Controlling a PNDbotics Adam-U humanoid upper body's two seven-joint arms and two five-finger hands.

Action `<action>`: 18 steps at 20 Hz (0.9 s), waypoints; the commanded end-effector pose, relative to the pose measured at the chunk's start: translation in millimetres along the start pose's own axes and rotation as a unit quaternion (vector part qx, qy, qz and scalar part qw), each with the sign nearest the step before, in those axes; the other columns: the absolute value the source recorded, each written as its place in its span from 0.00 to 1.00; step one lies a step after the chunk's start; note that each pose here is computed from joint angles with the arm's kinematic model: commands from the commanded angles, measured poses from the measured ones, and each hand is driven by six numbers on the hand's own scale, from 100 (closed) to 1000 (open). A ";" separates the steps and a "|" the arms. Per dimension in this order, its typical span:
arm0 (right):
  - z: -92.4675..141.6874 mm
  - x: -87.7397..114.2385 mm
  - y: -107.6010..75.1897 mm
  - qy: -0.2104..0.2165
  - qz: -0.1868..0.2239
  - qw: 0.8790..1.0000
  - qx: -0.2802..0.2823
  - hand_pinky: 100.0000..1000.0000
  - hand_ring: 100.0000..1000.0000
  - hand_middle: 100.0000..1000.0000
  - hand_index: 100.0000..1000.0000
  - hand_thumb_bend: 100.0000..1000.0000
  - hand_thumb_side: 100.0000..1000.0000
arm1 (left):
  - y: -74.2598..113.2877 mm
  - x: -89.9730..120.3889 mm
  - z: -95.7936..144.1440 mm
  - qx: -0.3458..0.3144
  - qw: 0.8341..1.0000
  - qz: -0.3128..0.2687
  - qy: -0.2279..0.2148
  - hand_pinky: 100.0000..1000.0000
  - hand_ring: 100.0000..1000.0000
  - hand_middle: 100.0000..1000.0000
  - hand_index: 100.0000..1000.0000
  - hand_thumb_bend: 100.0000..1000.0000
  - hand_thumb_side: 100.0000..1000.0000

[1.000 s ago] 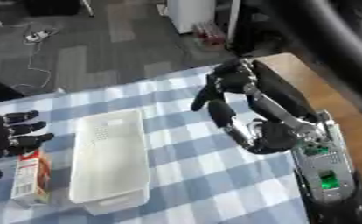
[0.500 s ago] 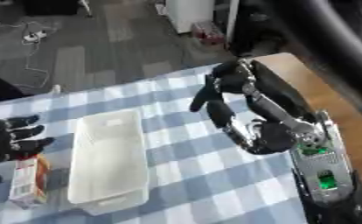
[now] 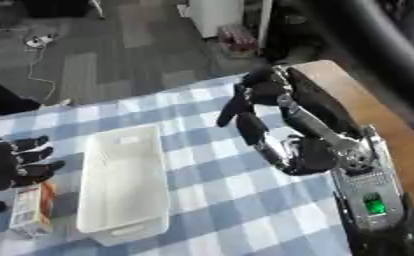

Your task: Pick up objects on the table and place them in the box.

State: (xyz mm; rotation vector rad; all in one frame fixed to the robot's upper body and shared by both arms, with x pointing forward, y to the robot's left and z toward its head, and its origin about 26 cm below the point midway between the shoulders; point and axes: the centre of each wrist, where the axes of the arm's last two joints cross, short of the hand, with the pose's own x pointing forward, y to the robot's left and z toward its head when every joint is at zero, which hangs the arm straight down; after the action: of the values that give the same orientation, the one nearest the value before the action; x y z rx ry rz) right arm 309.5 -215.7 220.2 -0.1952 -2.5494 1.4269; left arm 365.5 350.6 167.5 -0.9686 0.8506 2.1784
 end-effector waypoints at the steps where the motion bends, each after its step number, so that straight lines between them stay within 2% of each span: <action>1: -5.3 2.9 -6.2 -0.013 0.010 1.000 -0.001 0.26 0.23 0.27 0.55 0.00 1.00 | -0.5 -4.2 4.6 0.132 0.982 0.086 -0.100 0.77 0.79 0.89 0.89 0.32 0.80; 16: -6.5 3.1 -6.3 -0.017 0.009 1.000 -0.002 0.26 0.23 0.27 0.55 0.00 1.00 | -7.4 14.0 -8.1 0.158 0.974 0.126 -0.100 0.73 0.76 0.87 0.88 0.27 0.82; 17: -6.4 3.1 -6.4 -0.017 0.009 1.000 -0.002 0.26 0.23 0.27 0.55 0.00 1.00 | -7.5 13.9 -8.0 0.161 0.974 0.127 -0.098 0.72 0.75 0.86 0.84 0.15 0.89; 18: -6.3 3.0 -6.5 -0.017 0.009 1.000 -0.002 0.26 0.23 0.27 0.55 0.00 1.00 | -7.5 13.7 -7.7 0.163 0.974 0.129 -0.095 0.72 0.75 0.85 0.84 0.13 0.90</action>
State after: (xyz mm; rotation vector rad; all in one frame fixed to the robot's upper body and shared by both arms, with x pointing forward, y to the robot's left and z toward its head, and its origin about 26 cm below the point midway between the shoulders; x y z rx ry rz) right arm 309.6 -215.2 221.1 -0.1936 -2.5529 1.4309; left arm 365.0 349.7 140.7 -0.9181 0.9425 2.2213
